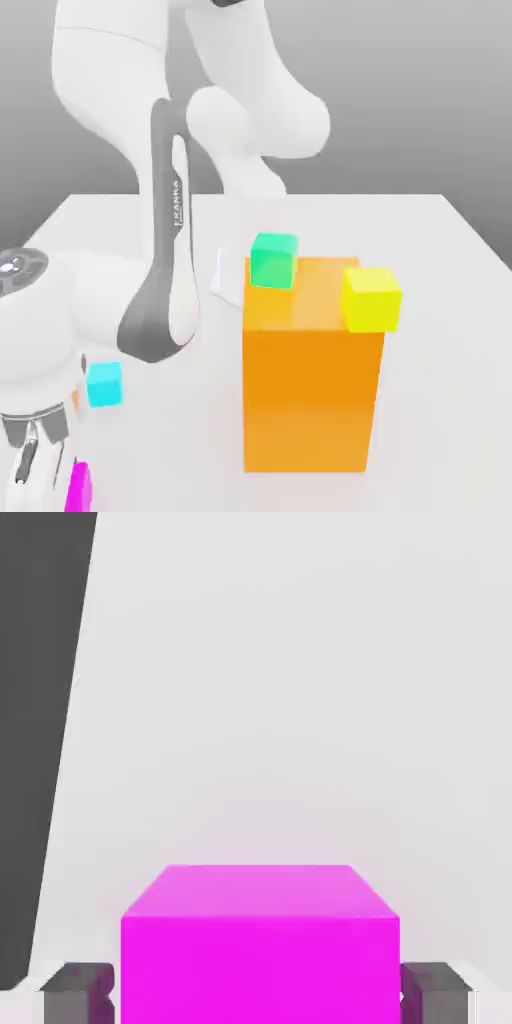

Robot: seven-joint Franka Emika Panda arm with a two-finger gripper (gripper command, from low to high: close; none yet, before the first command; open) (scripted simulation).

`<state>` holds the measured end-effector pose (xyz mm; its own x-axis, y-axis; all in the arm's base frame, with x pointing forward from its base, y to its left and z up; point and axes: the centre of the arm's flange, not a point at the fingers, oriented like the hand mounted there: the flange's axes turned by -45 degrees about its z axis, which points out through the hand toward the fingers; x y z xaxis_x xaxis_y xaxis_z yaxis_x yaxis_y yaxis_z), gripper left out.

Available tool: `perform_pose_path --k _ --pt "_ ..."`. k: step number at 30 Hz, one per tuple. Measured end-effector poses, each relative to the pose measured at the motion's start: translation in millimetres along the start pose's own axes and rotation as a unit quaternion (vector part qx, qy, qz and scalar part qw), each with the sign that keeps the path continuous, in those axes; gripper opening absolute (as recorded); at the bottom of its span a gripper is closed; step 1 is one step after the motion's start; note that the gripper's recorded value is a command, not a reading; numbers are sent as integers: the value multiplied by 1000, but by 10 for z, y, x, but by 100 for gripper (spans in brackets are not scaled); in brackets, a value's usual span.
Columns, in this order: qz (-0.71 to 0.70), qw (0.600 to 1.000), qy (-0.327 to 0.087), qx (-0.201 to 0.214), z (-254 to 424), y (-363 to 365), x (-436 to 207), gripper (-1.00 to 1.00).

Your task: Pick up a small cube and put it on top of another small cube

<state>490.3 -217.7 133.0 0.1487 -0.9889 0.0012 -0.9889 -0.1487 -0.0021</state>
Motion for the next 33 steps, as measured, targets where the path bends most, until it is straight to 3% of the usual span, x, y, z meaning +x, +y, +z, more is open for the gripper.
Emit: perform_pose_path --k 3,8,13,18,23,29,30,33 --pt "1 1000 0 0 -8 0 1 -100" --pt "19 1000 -2 1 -603 69 -2 -100" --pt "165 986 -10 3 -887 608 -45 -100" --pt "326 945 -9 2 -1036 1261 -96 -100" --pt "460 888 0 0 -1035 1831 -215 -100" --pt "473 881 1 0 -552 1876 -229 -100" --pt "473 881 1 0 -468 1881 -238 100" --pt "473 881 1 0 -468 1881 -238 100"
